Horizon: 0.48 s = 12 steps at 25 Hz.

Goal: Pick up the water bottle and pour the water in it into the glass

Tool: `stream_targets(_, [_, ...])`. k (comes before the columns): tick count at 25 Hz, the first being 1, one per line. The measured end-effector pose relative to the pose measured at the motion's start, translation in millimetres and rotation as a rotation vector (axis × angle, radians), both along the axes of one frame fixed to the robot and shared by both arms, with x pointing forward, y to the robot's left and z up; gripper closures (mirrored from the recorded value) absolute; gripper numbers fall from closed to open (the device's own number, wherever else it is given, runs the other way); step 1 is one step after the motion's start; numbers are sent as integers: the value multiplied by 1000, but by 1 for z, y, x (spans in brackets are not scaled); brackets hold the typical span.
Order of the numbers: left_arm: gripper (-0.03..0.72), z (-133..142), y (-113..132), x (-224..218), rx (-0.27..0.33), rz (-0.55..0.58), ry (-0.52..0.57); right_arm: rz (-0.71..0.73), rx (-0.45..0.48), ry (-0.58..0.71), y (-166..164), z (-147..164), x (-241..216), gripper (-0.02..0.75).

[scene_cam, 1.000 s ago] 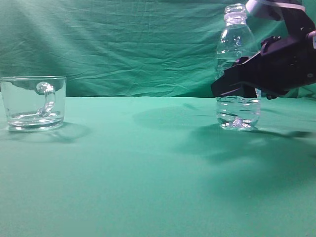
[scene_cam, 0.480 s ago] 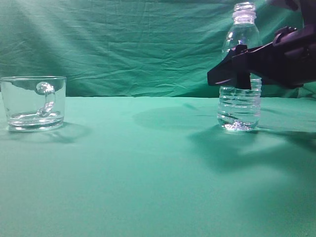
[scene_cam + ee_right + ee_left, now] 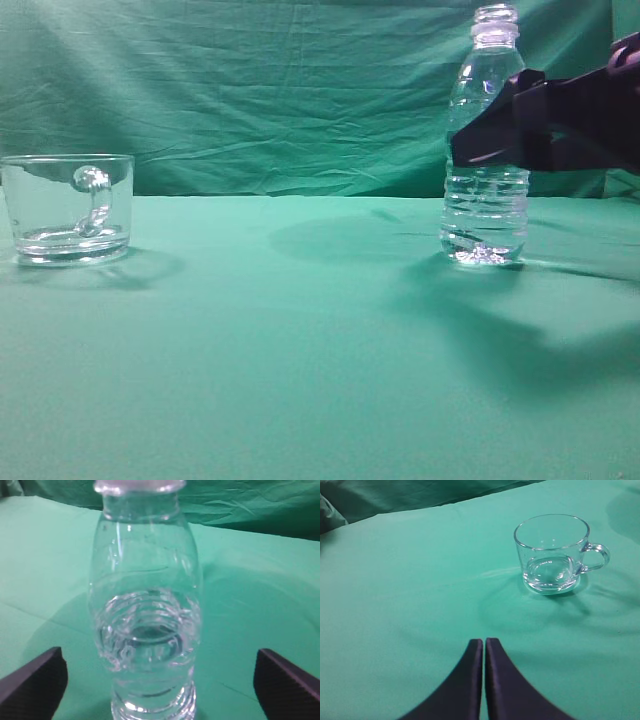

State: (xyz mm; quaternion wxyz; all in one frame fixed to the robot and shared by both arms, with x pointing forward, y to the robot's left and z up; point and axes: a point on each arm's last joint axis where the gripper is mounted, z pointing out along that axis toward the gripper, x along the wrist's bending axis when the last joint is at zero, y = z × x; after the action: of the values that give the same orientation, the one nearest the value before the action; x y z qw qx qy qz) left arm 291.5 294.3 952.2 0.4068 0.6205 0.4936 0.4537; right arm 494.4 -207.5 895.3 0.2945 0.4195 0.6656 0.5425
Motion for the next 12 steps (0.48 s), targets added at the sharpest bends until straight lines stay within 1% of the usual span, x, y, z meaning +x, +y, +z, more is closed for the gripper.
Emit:
stream_targets(3, [688, 0, 0, 0, 0, 0, 0, -33, 11, -13, -6, 9, -11, 66])
stream_targets(5, [688, 0, 0, 0, 0, 0, 0, -42, 23, -51, -8, 22, -16, 66])
stream_targets(8, [688, 0, 0, 0, 0, 0, 0, -55, 19, -69, -11, 42, -21, 66])
stream_targets(9, [688, 0, 0, 0, 0, 0, 0, -61, 16, -55, -12, 47, -24, 108])
stream_targets(10, [688, 0, 0, 0, 0, 0, 0, -66, 15, -59, -13, 55, -27, 130])
stream_targets(11, [688, 0, 0, 0, 0, 0, 0, -73, 8, -56, -15, 62, -32, 118])
stream_targets(12, [688, 0, 0, 0, 0, 0, 0, -81, 5, -54, -17, 70, -36, 164])
